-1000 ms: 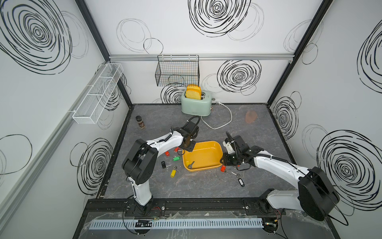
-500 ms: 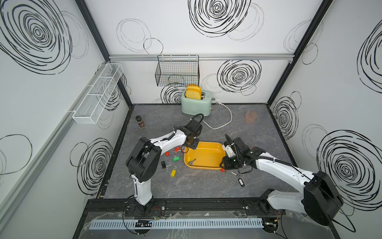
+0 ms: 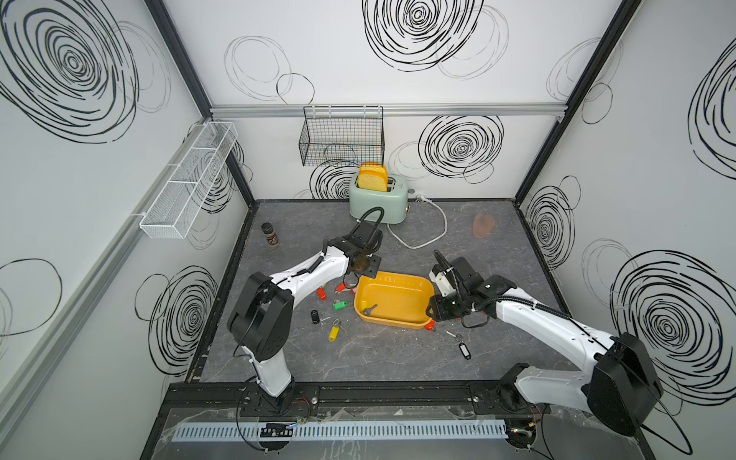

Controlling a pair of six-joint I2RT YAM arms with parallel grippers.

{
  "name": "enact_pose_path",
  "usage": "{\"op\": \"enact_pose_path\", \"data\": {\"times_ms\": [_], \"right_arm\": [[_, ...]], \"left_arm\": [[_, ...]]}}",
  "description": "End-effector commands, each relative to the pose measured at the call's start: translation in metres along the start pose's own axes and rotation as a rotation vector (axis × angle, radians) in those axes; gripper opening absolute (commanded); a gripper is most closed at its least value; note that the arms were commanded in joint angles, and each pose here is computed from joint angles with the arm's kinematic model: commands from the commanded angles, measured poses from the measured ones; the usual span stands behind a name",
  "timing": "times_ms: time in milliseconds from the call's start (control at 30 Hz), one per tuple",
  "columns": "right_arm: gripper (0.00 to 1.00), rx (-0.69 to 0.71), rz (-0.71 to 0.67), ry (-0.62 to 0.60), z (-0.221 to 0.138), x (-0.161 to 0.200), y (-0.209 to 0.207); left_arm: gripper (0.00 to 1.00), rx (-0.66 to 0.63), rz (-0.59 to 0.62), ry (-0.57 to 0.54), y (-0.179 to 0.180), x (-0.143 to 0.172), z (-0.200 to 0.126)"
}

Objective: Take the keys out of the storage box
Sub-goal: Adjust the storage box at the center of the board.

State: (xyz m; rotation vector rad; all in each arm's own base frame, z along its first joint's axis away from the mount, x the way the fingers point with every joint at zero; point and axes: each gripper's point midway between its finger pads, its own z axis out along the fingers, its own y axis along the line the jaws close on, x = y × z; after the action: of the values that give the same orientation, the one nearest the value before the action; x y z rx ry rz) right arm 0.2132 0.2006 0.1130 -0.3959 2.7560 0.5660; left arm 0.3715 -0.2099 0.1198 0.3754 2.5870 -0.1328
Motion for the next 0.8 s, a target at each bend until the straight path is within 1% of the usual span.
{"op": "enact_pose_path", "data": {"times_ms": [0, 100, 233, 333, 400, 433, 533, 667, 767], "right_arm": [[0.45, -0.048, -0.075, -0.09, -0.022, -0.029, 0.019], [0.45, -0.128, -0.12, -0.105, -0.017, -0.045, 0.042], [0.45, -0.207, -0.171, -0.088, 0.011, -0.057, 0.072], [0.45, -0.245, -0.208, -0.043, 0.036, -0.059, 0.092], [0.45, -0.261, -0.235, -0.006, 0.055, -0.057, 0.101], [0.45, -0.264, -0.246, 0.015, 0.064, -0.056, 0.104], [0.44, -0.267, -0.268, 0.062, 0.089, -0.05, 0.11], [0.44, -0.271, -0.305, 0.102, 0.113, -0.045, 0.119], [0.44, -0.262, -0.333, 0.13, 0.127, -0.04, 0.124]], "left_arm": [[0.64, 0.003, -0.066, -0.036, 0.012, 0.005, -0.026], [0.65, 0.005, -0.136, -0.044, 0.025, 0.023, -0.038], [0.65, 0.053, -0.228, -0.049, 0.034, 0.054, -0.046], [0.64, 0.07, -0.272, -0.031, 0.04, 0.074, -0.04], [0.63, 0.104, -0.28, -0.016, 0.037, 0.083, -0.034], [0.63, 0.119, -0.313, -0.01, 0.035, 0.087, -0.031], [0.61, 0.166, -0.334, 0.002, 0.027, 0.093, -0.023], [0.56, 0.208, -0.349, 0.017, 0.019, 0.099, -0.015], [0.5, 0.221, -0.344, 0.029, 0.016, 0.102, -0.014]]}}
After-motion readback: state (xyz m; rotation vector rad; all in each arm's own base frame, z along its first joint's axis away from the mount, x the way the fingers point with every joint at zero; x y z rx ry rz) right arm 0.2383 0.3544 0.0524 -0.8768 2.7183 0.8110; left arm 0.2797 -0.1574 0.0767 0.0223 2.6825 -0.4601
